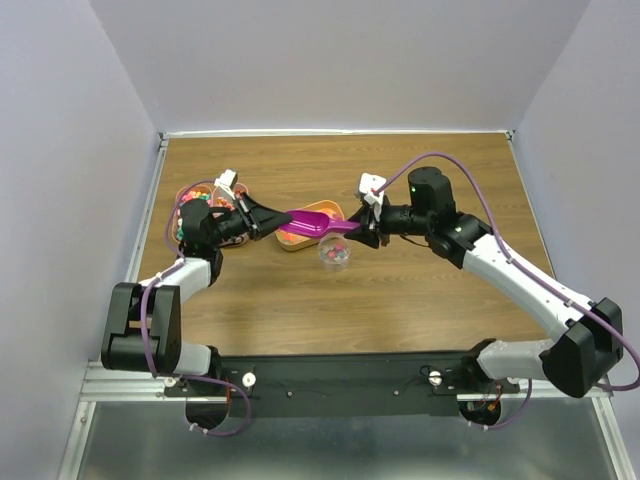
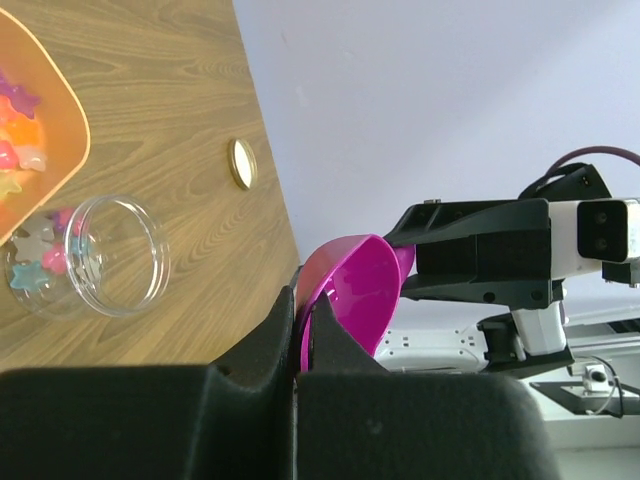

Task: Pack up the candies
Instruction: Scoop the fake candies from the storage box.

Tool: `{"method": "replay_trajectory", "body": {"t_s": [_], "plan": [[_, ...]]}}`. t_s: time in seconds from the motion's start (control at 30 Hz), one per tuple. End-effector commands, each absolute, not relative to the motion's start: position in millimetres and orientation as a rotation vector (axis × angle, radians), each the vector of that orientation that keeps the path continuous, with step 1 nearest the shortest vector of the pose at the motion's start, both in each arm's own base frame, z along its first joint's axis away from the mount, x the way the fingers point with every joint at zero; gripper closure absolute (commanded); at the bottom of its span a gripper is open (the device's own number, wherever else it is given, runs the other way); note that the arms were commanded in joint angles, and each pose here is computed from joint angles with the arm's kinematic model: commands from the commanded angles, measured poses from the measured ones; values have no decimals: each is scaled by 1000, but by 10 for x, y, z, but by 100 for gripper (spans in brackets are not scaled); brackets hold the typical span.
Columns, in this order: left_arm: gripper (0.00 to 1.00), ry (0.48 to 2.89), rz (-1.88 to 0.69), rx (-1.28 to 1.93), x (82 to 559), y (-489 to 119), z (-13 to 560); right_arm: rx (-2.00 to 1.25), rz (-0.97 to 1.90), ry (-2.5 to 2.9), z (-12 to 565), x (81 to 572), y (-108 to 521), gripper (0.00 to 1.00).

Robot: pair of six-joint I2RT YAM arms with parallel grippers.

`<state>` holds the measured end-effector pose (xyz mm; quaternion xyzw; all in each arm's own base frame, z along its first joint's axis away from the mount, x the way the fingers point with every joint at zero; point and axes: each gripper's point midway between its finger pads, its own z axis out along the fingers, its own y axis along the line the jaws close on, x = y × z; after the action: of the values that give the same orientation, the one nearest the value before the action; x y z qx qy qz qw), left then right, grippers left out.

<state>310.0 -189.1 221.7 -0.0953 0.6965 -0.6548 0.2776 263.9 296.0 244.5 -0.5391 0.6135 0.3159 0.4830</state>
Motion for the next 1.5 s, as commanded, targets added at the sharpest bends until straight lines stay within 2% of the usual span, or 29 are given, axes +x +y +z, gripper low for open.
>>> {"method": "replay_trajectory", "body": {"t_s": [0.0, 0.47, 0.77, 0.93, 1.17, 1.47], "plan": [[100, 1826, -1656, -253, 3268, -1785, 2373, -1315, 753, 1566, 2328, 2574, 2848, 55], [100, 1835, -1626, -244, 3284, -1676, 2359, -1302, 683, 1608, 2273, 2604, 2742, 54], [100, 1845, -1605, -252, 3307, -1586, 2325, -1311, 684, 1603, 2275, 2593, 2740, 45], [100, 1846, -1603, -245, 3315, -1591, 2344, -1322, 696, 1599, 2269, 2593, 2764, 44], [100, 1849, -1606, -238, 3294, -1592, 2360, -1342, 720, 1599, 2220, 2595, 2806, 52], [100, 1859, -1621, -243, 3261, -1605, 2343, -1370, 769, 1585, 2193, 2567, 2878, 55]]}}
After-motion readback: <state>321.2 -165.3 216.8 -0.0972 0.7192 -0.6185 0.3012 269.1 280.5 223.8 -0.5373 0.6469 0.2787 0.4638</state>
